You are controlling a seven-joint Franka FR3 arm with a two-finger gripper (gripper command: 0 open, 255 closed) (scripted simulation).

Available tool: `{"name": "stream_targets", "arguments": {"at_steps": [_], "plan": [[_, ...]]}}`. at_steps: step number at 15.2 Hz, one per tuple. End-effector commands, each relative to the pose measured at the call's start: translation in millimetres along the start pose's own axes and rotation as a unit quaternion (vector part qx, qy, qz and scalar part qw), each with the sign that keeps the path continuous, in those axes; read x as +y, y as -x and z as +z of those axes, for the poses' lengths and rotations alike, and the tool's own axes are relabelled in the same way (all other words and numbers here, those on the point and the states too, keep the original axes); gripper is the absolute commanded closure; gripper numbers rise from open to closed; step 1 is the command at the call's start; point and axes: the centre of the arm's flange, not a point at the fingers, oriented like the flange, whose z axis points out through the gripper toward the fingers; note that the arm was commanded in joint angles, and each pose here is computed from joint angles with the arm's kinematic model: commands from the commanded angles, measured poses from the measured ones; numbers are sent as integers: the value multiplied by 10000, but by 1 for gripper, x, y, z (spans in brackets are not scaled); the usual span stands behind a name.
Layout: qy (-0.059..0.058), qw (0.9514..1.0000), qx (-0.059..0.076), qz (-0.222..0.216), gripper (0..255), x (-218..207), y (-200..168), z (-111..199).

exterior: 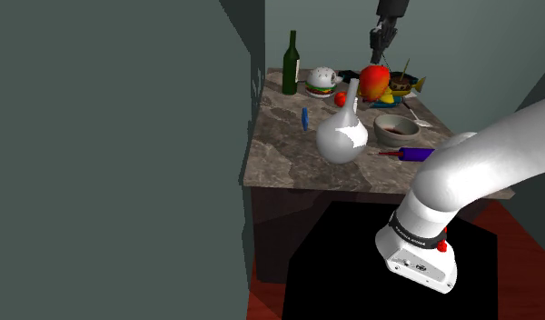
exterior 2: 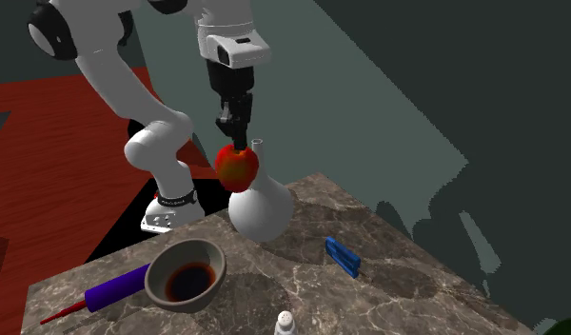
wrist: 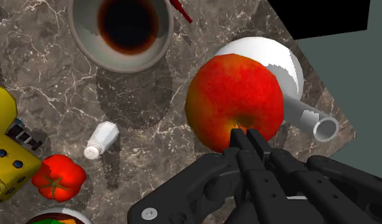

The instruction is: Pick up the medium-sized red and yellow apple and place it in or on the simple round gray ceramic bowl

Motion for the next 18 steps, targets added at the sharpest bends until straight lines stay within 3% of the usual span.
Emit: {"name": "stream_targets", "arguments": {"at_steps": [1, 12, 18], "plan": [[-2, 10000, -3, -5, 255, 23, 17, -7], [-2, 10000, -3, -5, 255, 138, 97, -37], [-2, 10000, -3, -5, 255, 140, 97, -5]]}}
